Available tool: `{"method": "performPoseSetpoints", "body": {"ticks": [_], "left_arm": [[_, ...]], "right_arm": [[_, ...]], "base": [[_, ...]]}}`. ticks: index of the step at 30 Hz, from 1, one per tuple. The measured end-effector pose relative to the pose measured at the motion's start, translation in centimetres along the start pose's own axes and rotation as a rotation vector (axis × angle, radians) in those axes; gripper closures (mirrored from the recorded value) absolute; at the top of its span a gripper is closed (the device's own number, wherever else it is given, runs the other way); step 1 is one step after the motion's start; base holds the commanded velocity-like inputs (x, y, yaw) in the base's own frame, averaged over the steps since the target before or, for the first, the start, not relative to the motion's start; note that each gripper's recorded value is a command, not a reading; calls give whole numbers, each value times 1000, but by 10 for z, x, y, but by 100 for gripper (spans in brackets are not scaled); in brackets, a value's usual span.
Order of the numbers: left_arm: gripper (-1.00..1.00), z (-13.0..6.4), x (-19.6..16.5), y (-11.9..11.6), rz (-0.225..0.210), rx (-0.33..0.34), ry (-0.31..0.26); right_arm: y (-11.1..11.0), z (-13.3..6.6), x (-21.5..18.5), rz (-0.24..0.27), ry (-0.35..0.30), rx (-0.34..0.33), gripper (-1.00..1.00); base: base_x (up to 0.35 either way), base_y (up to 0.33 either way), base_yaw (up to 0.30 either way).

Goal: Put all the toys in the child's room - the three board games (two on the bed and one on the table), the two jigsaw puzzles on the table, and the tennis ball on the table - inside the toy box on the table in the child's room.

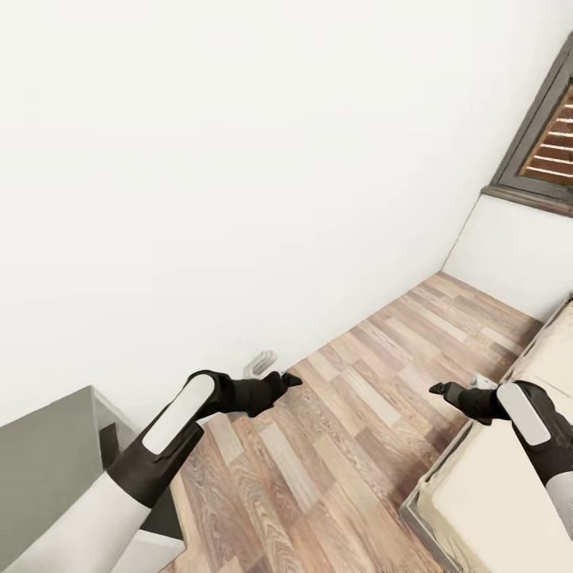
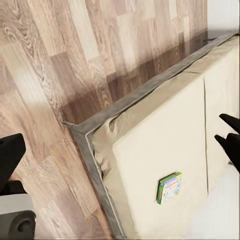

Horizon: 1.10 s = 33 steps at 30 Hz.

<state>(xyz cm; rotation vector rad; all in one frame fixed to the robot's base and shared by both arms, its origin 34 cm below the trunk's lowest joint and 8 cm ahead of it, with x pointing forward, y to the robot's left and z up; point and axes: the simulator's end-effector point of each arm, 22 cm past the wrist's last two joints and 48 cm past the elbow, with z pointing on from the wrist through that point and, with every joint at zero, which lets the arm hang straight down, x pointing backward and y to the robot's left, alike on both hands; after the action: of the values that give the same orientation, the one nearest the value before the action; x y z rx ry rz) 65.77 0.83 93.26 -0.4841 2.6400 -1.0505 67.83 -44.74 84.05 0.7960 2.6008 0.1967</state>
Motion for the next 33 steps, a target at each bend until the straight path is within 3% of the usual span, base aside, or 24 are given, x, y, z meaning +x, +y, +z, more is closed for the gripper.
{"method": "performPoseSetpoints", "body": {"ticks": [14,24,33], "left_arm": [[-100,11,32,-1,-17,26,21],[-100,16,64,30,-52,4,12],[-100,14,69,42,-46,13,-9]], "right_arm": [[-1,-2,-9,2,-21,13,-100],[2,-7,-14,3,-35,4,-100],[4,-12,-18,3,-45,-1,-100]], "base": [[0,0,-240],[0,0,-224],[0,0,-221]]}}
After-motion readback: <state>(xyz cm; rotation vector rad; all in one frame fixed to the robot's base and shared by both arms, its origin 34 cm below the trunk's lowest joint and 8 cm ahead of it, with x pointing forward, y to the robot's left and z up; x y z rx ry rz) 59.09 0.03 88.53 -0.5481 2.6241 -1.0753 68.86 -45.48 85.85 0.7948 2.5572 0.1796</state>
